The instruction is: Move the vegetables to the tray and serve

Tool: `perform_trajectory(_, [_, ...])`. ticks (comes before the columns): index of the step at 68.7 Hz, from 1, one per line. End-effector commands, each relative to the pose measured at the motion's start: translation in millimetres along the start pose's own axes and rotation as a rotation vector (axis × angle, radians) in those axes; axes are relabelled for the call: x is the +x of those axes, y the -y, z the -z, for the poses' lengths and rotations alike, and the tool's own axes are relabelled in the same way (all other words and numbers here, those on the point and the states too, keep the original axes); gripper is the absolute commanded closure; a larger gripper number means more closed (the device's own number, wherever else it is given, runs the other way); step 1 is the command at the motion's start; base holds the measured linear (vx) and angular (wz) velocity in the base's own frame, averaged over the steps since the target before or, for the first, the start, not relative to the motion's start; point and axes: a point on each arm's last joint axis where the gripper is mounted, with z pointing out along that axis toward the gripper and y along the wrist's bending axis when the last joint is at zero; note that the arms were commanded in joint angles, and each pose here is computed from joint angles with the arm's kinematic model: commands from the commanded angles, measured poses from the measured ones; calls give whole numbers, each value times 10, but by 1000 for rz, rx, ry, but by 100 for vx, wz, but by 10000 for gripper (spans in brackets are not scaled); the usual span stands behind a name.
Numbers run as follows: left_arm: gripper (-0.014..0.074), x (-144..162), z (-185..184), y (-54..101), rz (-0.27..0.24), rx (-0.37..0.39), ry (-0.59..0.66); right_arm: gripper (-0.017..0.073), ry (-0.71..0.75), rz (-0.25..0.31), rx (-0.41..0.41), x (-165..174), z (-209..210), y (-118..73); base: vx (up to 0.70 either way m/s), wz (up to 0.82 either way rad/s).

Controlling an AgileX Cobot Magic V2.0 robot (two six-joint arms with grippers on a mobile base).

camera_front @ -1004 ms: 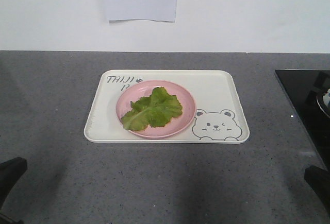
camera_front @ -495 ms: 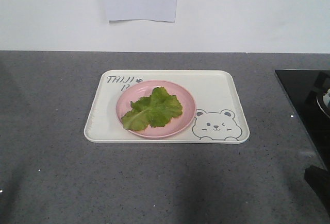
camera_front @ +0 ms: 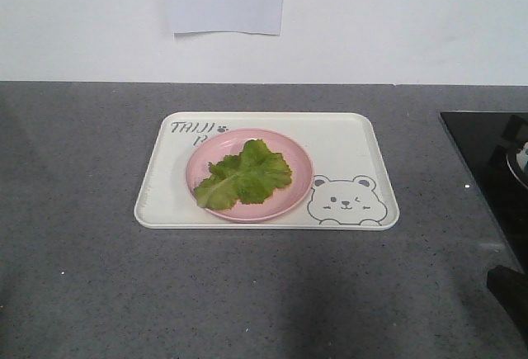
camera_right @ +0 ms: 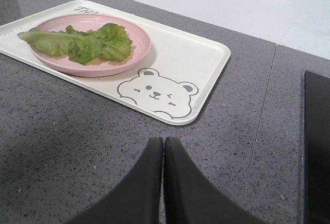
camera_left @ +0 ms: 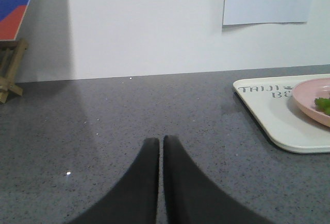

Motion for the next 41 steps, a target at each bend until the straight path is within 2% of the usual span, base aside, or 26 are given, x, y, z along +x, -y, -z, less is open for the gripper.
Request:
perform_trajectory(1, [599, 0, 3, -2, 15, -3, 68, 565, 66, -1, 42, -121, 21, 47, 0, 0])
perform_trajectory(41, [599, 0, 3, -2, 15, -3, 68, 565, 66, -1, 42, -121, 21, 47, 0, 0])
